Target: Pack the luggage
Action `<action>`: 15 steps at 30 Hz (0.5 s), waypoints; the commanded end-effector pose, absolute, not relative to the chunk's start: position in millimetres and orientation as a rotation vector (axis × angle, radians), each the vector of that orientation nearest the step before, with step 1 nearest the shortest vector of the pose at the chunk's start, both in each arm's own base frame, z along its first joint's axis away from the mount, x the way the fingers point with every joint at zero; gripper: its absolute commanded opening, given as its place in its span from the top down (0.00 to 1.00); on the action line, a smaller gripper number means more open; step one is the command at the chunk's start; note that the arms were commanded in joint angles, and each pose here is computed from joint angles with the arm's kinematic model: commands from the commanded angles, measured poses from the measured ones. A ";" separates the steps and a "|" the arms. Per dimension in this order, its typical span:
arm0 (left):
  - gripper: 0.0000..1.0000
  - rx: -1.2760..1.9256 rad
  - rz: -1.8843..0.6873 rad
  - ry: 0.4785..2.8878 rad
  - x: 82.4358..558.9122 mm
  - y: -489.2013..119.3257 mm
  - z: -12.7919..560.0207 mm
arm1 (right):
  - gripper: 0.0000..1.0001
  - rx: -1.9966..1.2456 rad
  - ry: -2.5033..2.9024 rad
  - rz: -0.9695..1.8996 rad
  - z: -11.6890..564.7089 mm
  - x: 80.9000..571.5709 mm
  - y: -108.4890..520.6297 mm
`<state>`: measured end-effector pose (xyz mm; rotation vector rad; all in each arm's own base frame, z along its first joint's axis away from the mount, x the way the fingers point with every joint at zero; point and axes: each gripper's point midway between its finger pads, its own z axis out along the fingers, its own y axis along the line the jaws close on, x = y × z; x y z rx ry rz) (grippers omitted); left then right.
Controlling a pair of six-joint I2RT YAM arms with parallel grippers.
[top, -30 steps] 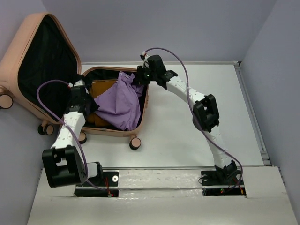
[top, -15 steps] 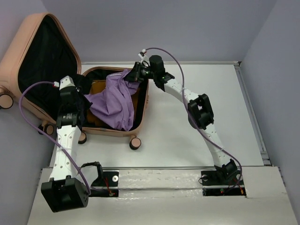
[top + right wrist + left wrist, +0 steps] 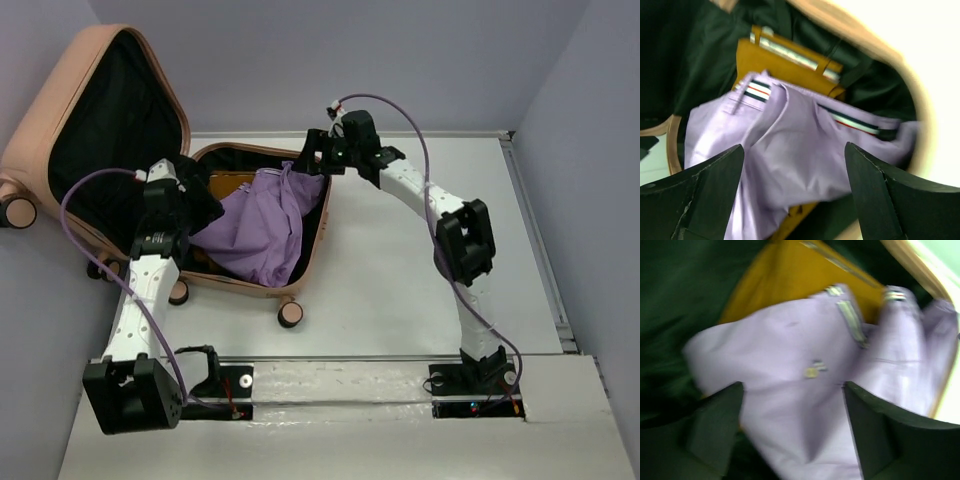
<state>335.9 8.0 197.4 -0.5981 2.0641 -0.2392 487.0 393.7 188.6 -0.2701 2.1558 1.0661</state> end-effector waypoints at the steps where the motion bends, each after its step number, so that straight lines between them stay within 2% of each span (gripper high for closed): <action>1: 0.16 -0.495 -0.411 1.993 367.8 -40.2 230.8 | 0.13 -0.310 2.042 0.904 251.3 489.8 357.1; 4: 0.19 -0.449 -0.472 1.989 374.1 -68.8 234.4 | 0.00 -0.343 2.024 0.916 264.0 487.8 359.2; 7: 0.22 -0.423 -0.496 2.002 385.9 -87.5 230.1 | 0.01 -0.366 2.107 0.871 241.5 486.7 355.8; 9: 0.26 -0.387 -0.511 2.031 393.0 -104.7 222.4 | 0.30 -0.339 2.102 0.852 235.7 482.2 348.8; 10: 0.30 -0.358 -0.528 2.041 394.4 -117.4 221.9 | 0.70 -0.328 2.061 0.854 253.0 476.6 343.9; 11: 0.31 -0.343 -0.540 2.050 395.8 -124.9 219.1 | 0.82 -0.315 2.053 0.847 253.8 473.5 340.0; 13: 0.36 -0.300 -0.570 2.046 402.5 -142.8 218.4 | 0.93 -0.284 2.034 0.837 251.7 463.4 330.3; 15: 0.38 -0.249 -0.588 2.065 404.9 -166.3 211.8 | 0.93 -0.270 2.025 0.832 249.5 456.9 324.6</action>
